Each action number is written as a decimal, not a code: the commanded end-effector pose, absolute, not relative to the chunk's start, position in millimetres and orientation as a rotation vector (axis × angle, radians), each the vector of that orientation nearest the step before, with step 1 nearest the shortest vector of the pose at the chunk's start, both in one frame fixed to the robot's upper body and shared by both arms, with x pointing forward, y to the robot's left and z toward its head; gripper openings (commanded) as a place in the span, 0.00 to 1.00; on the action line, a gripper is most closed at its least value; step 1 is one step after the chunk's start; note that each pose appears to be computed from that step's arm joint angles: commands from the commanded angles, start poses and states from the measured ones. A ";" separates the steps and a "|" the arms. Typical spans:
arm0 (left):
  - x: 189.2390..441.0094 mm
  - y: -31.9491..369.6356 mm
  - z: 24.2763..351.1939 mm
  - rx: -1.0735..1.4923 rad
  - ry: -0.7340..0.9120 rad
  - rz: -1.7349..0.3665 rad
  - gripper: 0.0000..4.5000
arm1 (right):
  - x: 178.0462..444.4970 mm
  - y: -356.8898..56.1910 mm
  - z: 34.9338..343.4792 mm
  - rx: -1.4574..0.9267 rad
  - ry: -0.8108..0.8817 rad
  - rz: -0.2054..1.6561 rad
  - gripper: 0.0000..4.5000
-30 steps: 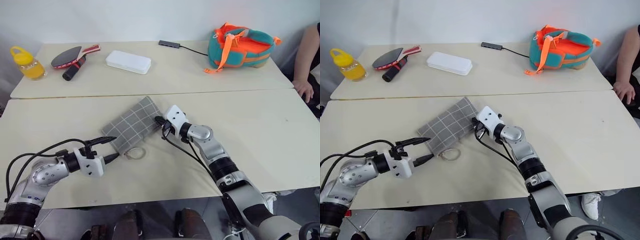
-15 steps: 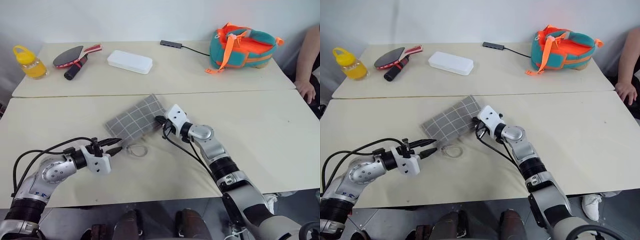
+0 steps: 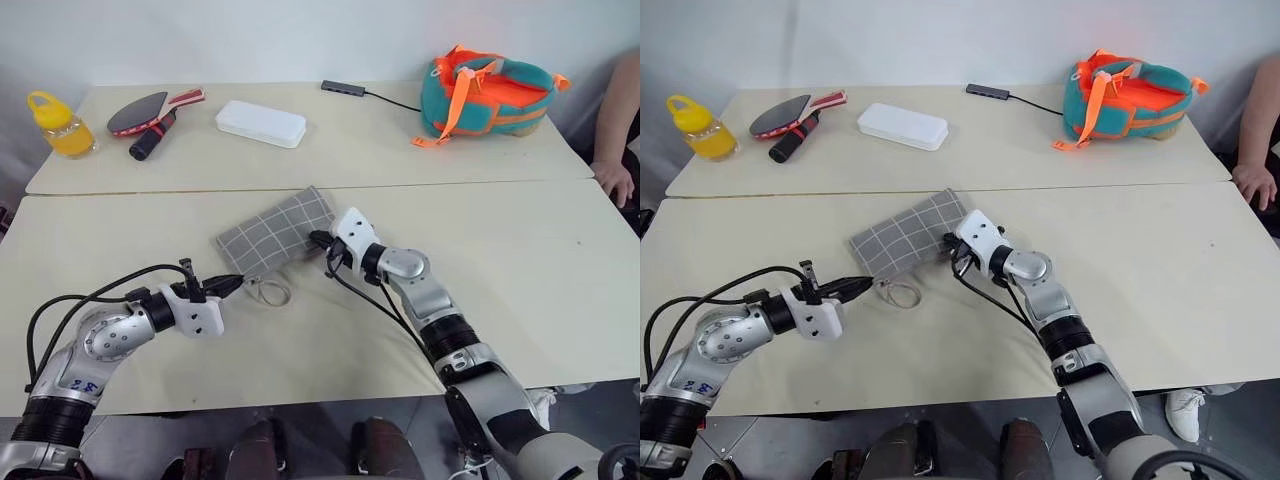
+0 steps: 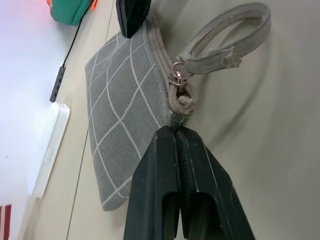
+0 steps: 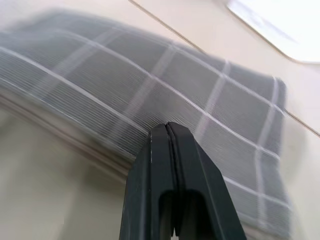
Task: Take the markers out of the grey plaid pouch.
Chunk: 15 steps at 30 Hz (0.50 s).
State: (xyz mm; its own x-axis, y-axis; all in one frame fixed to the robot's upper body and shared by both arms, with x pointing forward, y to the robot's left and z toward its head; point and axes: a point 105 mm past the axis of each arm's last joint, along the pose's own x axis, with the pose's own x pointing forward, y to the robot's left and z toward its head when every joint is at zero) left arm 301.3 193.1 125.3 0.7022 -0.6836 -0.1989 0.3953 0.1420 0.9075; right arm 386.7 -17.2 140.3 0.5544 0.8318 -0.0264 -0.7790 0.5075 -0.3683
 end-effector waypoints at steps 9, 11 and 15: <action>295.9 182.4 140.6 1.129 -0.363 -0.771 0.00 | 350.3 -37.7 168.0 -0.979 -0.548 1.127 0.72; 294.5 180.7 143.8 1.120 -0.378 -0.775 0.00 | 351.7 -40.3 168.3 -1.073 -0.596 1.098 0.72; 289.3 175.9 152.9 1.089 -0.437 -0.775 0.00 | 362.8 -33.5 164.1 -1.221 -0.637 1.017 0.72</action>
